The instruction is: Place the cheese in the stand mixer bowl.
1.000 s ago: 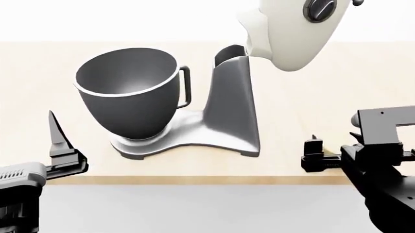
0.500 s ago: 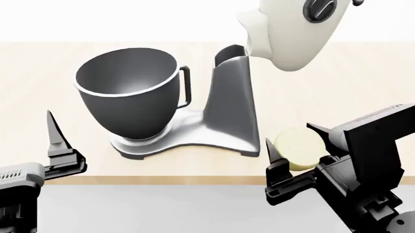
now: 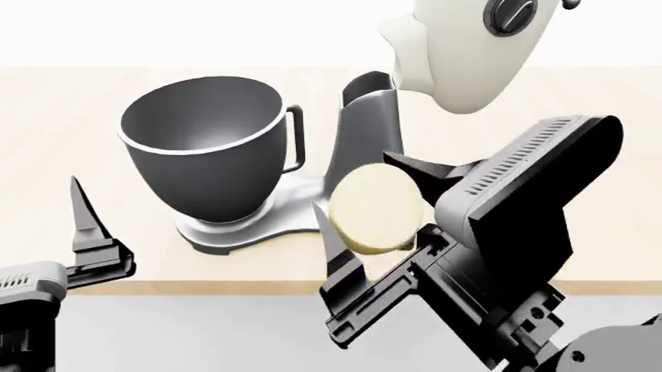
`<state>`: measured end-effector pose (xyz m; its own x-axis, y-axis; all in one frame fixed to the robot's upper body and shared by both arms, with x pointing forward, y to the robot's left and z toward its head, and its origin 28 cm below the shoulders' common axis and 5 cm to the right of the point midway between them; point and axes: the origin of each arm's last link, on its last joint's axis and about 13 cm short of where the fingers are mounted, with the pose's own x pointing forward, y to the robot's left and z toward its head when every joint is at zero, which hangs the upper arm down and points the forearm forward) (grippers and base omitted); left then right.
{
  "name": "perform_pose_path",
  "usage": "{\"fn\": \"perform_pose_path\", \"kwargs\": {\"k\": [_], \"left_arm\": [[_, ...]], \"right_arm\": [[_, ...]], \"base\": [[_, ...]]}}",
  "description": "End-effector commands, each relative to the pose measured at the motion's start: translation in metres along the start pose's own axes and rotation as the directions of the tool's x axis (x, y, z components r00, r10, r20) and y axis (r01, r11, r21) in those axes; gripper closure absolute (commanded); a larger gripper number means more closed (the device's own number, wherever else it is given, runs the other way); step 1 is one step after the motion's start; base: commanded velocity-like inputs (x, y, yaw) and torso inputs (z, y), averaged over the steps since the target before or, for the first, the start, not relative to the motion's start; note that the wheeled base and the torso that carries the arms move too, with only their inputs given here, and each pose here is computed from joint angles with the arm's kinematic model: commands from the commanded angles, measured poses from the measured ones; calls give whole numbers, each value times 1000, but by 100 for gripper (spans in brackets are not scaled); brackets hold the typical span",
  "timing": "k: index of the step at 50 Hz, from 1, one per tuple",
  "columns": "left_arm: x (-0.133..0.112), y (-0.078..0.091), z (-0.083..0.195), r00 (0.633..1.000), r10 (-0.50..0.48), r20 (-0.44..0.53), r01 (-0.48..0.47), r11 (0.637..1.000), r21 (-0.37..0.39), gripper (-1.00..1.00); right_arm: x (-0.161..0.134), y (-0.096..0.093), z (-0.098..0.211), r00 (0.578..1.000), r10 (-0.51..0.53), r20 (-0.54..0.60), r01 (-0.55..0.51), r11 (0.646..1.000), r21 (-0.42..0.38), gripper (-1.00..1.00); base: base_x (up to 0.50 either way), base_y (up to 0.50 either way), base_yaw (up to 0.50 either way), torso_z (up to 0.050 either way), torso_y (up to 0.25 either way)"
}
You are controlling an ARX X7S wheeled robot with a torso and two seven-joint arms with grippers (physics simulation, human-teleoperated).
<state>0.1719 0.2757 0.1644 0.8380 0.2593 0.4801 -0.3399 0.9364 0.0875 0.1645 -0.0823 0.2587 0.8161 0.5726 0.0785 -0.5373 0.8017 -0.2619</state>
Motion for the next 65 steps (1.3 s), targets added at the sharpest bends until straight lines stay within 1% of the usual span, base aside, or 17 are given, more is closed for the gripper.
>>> {"fn": "perform_pose_path", "kwargs": {"k": [1, 5, 6, 8, 10, 11, 14, 20, 38, 43, 44, 51, 54, 57, 59, 60, 65], "left_arm": [[0, 1, 1, 1000, 1, 2, -1, 1000, 2, -100], [0, 1, 1, 1000, 2, 3, -2, 1000, 5, -100], [0, 1, 1, 1000, 2, 3, -2, 1000, 6, -100], [0, 1, 1, 1000, 1, 2, -1, 1000, 7, -100], [1, 1, 2, 1000, 1, 3, -1, 1000, 7, -100], [1, 1, 1, 1000, 1, 3, -1, 1000, 6, -100], [1, 1, 0, 1000, 2, 1, -2, 1000, 7, -100], [1, 0, 0, 1000, -2, -1, 2, 1000, 10, -100], [1, 0, 0, 1000, -2, -1, 2, 1000, 10, -100], [2, 0, 1, 1000, 0, 0, 0, 1000, 14, -100], [2, 1, 1, 1000, 1, 1, -1, 1000, 13, -100], [2, 0, 0, 1000, 0, -1, 0, 1000, 13, -100], [2, 0, 0, 1000, -1, -2, 1, 1000, 13, -100], [2, 0, -1, 1000, -1, -2, 1, 1000, 13, -100], [2, 0, 0, 1000, -1, -2, 1, 1000, 13, -100], [2, 0, -1, 1000, -1, -2, 1, 1000, 12, -100], [1, 0, -2, 1000, -1, -5, 1, 1000, 11, -100]], "right_arm": [[48, -2, 4, 997, 68, 27, -67, 997, -39, 100], [74, -4, 3, 997, 78, 16, -77, 997, -32, 100], [76, -4, 3, 996, 82, 18, -81, 996, -33, 100], [85, -5, 2, 995, 97, 3, -97, 995, -4, 100], [92, -4, 2, 995, 103, -6, -103, 995, -10, 100], [94, -4, 1, 994, 112, -6, -112, 994, 4, 100], [93, -2, -4, 995, 103, -14, -103, 994, -17, 100], [90, -12, -12, 997, 72, -21, -72, 997, 10, 100], [90, -12, -12, 997, 72, -21, -72, 997, 10, 100], [98, -11, -6, 996, 92, 8, -92, 996, 3, 100], [103, -12, 2, 993, 113, 41, -113, 994, -2, 100], [120, -14, 28, 978, 168, 125, -167, 986, -20, 100], [126, -14, 34, 972, 188, 140, -185, 982, -34, 100], [137, -16, 41, 967, 201, 155, -200, 980, -26, 100], [139, -16, 41, 966, 205, 157, -204, 979, -23, 100], [148, -17, 43, 964, 217, 156, -219, 976, -6, 100], [169, -18, 42, 960, 242, 139, -246, 969, 7, 100]], "base": [[0, 0, 0, 0, 0], [0, 0, 0, 0, 0], [0, 0, 0, 0, 0], [0, 0, 0, 0, 0], [0, 0, 0, 0, 0], [0, 0, 0, 0, 0], [0, 0, 0, 0, 0], [0, 0, 0, 0, 0], [0, 0, 0, 0, 0], [0, 0, 0, 0, 0], [0, 0, 0, 0, 0], [0, 0, 0, 0, 0], [0, 0, 0, 0, 0], [0, 0, 0, 0, 0], [0, 0, 0, 0, 0], [0, 0, 0, 0, 0], [0, 0, 0, 0, 0]]}}
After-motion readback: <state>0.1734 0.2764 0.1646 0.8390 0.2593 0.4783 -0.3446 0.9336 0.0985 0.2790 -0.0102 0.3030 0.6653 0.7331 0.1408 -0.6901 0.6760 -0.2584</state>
